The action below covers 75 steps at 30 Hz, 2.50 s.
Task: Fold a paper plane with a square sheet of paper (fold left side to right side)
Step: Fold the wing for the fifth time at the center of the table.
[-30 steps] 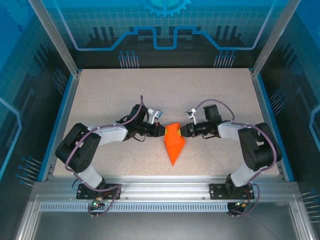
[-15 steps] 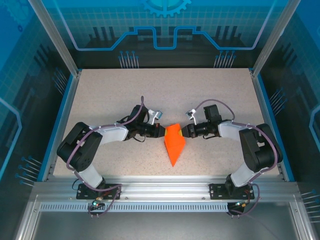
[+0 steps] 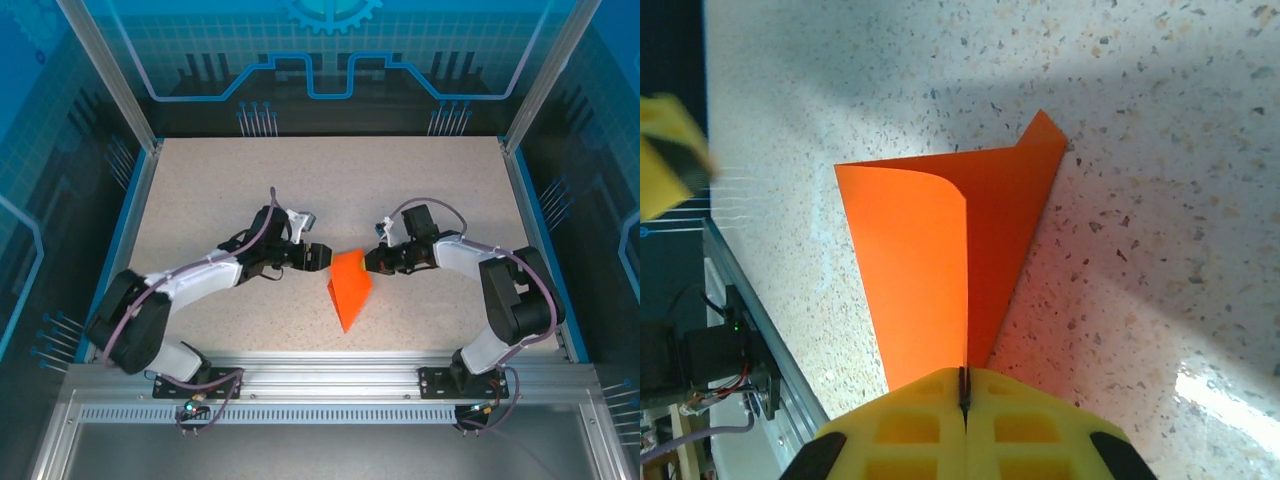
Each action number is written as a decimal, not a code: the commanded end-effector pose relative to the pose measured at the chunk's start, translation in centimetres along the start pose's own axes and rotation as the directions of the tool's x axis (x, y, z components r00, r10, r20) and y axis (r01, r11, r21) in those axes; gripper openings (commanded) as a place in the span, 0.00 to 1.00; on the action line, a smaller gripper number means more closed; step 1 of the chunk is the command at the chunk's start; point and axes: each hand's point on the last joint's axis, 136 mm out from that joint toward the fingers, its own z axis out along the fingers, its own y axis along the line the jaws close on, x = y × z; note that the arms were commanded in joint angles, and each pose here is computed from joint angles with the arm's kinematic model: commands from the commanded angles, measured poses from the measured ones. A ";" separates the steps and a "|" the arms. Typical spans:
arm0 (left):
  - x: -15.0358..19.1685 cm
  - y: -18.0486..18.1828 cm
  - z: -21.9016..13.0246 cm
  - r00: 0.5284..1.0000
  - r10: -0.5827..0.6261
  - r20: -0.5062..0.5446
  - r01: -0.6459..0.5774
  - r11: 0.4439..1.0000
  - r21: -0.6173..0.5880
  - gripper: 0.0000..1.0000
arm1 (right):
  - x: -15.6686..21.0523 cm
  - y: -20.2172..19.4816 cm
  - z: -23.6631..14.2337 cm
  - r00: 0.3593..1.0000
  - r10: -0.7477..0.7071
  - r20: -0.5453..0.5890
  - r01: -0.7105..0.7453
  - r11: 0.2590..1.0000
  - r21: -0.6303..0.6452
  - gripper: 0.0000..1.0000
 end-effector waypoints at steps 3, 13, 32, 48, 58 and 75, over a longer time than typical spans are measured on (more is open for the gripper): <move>4.2 -1.2 -1.8 0.975 0.198 -0.105 -0.214 0.960 -0.181 0.73 | -1.1 0.9 0.2 0.992 0.129 -0.016 -0.127 0.989 0.070 0.00; 9.8 -3.9 1.5 0.910 0.309 -0.277 -0.388 0.872 -0.299 0.74 | -2.3 0.8 1.3 0.975 0.218 -0.049 -0.209 0.967 0.143 0.00; 10.4 -2.2 6.6 0.838 0.329 -0.434 -0.533 0.662 -0.527 0.70 | -2.0 0.6 2.5 0.968 0.240 -0.067 -0.228 0.961 0.154 0.00; 10.7 -1.1 6.6 0.832 0.309 -0.461 -0.543 0.624 -0.562 0.39 | -1.7 0.3 2.5 0.967 0.243 -0.073 -0.228 0.959 0.169 0.00; 11.1 -1.1 6.8 0.831 0.304 -0.466 -0.542 0.632 -0.554 0.22 | -1.8 0.3 2.4 0.972 0.223 -0.076 -0.207 0.961 0.182 0.00; 11.7 -1.0 7.9 0.842 0.268 -0.468 -0.498 0.719 -0.485 0.23 | -2.9 -0.6 -3.2 0.980 0.173 0.095 -0.190 0.960 0.207 0.37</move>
